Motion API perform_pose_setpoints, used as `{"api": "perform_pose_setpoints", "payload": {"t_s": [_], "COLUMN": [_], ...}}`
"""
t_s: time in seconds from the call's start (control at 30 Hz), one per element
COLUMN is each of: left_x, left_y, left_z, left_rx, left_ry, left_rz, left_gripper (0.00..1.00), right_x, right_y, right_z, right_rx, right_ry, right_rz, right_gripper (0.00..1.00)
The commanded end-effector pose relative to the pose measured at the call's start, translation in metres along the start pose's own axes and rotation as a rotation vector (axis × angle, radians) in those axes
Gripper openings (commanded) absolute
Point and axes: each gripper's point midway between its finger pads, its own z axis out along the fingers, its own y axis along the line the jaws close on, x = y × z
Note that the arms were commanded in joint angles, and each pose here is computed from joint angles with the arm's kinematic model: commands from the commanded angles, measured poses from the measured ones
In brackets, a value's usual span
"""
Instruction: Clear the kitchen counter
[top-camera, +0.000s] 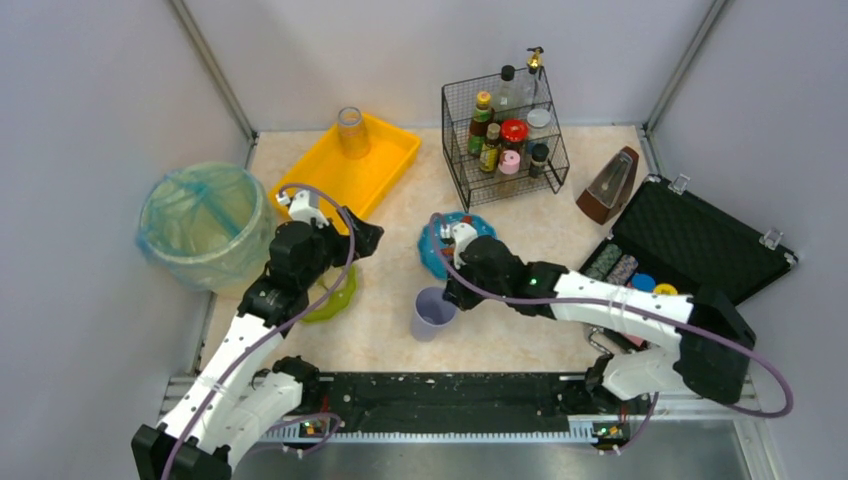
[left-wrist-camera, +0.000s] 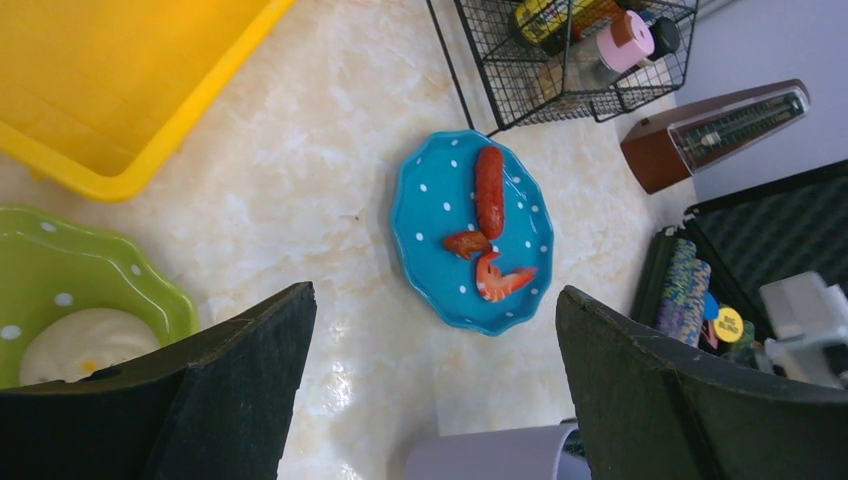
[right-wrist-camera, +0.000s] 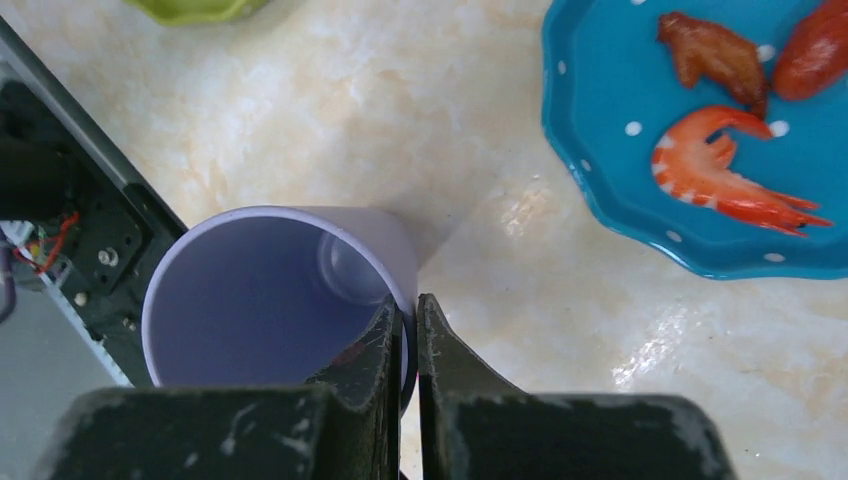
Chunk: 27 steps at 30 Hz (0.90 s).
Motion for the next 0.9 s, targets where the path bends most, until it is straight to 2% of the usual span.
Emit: {"api": "perform_pose_setpoints", "payload": {"t_s": [0.0, 0.3, 0.4, 0.6, 0.77, 0.87], "left_x": [0.002, 0.009, 0.009, 0.005, 0.003, 0.002], "left_y": [-0.021, -0.063, -0.075, -0.097, -0.112, -0.118], "left_z": [-0.006, -0.015, -0.019, -0.023, -0.025, -0.024], "left_rx": [0.116, 0.357, 0.397, 0.476, 0.539, 0.547], "left_ry": [0.001, 0.025, 0.056, 0.089, 0.116, 0.133], "left_rz": [-0.03, -0.195, -0.25, -0.372, -0.493, -0.516], "left_gripper": [0.94, 0.94, 0.94, 0.94, 0.94, 0.95], "right_x": [-0.06, -0.097, -0.099, -0.105, -0.115, -0.123], "right_y": [0.01, -0.013, -0.021, -0.022, -0.016, -0.011], "right_z": [-0.036, -0.121, -0.137, -0.157, -0.165, -0.166], "right_rx": [-0.136, -0.21, -0.208, -0.264, -0.309, -0.327], "right_ry": [-0.309, -0.874, -0.997, -1.161, -1.242, -1.262], "right_rz": [0.1, 0.192, 0.201, 0.211, 0.203, 0.186], "right_gripper": [0.0, 0.0, 0.0, 0.0, 0.0, 0.0]}}
